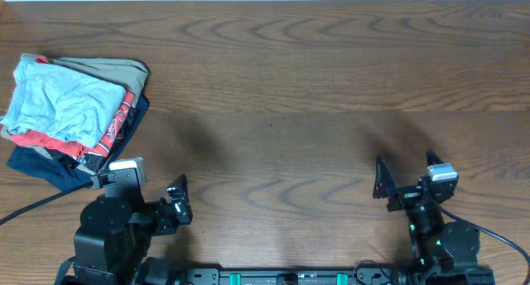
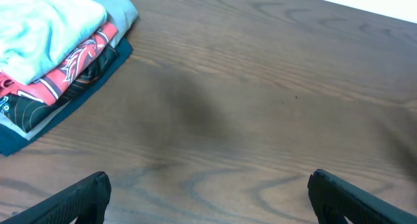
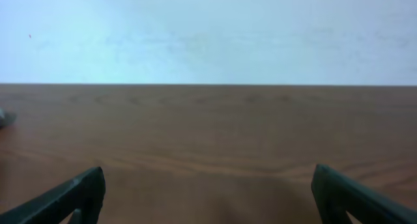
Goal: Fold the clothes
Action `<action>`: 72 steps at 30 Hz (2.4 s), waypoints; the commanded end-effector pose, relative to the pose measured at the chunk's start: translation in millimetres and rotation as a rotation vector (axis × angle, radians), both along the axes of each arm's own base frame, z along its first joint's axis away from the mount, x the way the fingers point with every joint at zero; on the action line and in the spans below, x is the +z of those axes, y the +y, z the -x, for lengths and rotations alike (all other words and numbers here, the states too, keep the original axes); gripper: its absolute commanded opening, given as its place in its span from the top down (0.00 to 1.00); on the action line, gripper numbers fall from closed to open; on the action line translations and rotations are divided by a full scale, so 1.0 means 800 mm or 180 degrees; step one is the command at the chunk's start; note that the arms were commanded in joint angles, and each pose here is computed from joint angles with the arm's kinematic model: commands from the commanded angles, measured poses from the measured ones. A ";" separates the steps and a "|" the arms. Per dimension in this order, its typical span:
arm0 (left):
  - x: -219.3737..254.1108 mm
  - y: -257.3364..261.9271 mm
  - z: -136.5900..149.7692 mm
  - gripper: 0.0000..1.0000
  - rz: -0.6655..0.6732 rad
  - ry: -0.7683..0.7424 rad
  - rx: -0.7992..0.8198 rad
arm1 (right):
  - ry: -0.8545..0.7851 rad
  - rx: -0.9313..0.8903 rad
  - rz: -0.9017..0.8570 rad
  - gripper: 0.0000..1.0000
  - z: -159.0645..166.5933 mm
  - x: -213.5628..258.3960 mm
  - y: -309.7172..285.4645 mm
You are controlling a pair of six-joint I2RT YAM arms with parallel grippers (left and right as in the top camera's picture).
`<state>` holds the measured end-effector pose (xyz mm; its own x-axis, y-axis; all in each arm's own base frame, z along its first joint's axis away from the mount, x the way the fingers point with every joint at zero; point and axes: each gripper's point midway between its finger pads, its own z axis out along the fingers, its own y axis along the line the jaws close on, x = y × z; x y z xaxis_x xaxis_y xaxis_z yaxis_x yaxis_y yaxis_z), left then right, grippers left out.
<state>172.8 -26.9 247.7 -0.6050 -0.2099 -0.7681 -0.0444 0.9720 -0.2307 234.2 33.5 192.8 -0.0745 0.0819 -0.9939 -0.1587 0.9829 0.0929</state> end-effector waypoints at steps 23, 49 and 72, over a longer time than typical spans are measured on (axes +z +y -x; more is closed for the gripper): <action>0.000 0.001 0.000 0.02 -0.0013 0.0000 0.0012 | -0.0003 -0.0198 0.0344 0.01 -0.014 -0.045 -0.014; 0.000 0.007 0.000 0.02 -0.0011 -0.0009 0.0098 | -0.0003 -0.0198 0.0344 0.01 -0.014 -0.045 -0.014; -0.115 0.040 -0.051 0.02 0.0040 -0.1006 0.0561 | -0.0003 -0.0198 0.0344 0.01 -0.014 -0.045 -0.014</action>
<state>208.1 1.5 161.1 -0.3306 -0.3041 -0.8934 -0.1314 0.9523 -0.2755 245.4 23.6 157.2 -0.0733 -0.0113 -0.9972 -0.1035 0.9946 -0.0037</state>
